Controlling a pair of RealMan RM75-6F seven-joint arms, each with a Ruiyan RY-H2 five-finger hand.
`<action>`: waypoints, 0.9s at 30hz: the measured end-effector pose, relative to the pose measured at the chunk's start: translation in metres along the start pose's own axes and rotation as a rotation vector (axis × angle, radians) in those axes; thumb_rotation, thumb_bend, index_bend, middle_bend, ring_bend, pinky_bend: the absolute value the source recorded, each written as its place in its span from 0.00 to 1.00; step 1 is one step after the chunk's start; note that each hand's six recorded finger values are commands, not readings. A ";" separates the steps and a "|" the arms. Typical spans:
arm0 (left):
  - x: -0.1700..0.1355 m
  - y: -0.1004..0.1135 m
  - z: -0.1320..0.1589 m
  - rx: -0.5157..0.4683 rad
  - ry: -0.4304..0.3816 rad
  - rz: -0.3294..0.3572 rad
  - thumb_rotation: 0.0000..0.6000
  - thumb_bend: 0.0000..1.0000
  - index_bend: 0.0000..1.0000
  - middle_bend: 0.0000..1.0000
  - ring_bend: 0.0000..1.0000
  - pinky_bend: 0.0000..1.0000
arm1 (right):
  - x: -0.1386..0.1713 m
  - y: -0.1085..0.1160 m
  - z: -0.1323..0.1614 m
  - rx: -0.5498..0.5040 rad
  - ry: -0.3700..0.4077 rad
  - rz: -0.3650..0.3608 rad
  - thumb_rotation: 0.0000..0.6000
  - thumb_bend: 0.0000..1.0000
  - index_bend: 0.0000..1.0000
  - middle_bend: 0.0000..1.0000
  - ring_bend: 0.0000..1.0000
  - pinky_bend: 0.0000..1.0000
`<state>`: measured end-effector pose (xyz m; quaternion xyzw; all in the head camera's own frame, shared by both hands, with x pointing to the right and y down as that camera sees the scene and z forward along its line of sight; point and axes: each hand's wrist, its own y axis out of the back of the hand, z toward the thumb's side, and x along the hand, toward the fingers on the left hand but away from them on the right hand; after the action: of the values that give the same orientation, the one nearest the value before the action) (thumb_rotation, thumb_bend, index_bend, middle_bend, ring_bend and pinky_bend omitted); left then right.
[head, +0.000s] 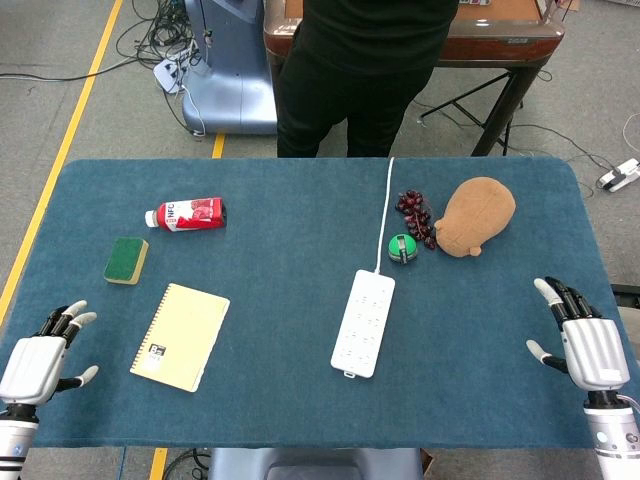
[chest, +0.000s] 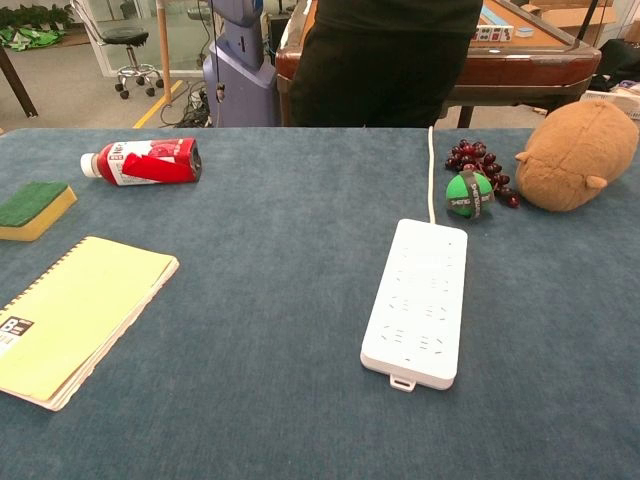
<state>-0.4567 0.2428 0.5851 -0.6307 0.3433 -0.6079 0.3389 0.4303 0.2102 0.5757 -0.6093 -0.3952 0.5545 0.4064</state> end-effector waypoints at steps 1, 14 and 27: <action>0.000 0.000 0.000 -0.003 0.001 0.000 1.00 0.17 0.27 0.11 0.13 0.48 | 0.000 -0.001 0.000 0.001 0.000 0.004 1.00 0.00 0.15 0.15 0.19 0.45; -0.005 0.004 -0.004 -0.014 0.018 0.001 1.00 0.17 0.27 0.13 0.14 0.50 | -0.014 -0.003 0.021 0.028 0.065 -0.019 1.00 0.04 0.15 0.52 0.68 0.81; -0.005 0.006 -0.008 -0.019 0.028 0.004 1.00 0.17 0.28 0.15 0.16 0.50 | -0.079 -0.014 0.093 0.196 0.224 0.018 1.00 0.58 0.32 1.00 1.00 1.00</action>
<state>-0.4646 0.2441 0.5774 -0.6245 0.3551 -0.6128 0.3293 0.3314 0.1469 0.6112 -0.6283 -0.2856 0.5227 0.5004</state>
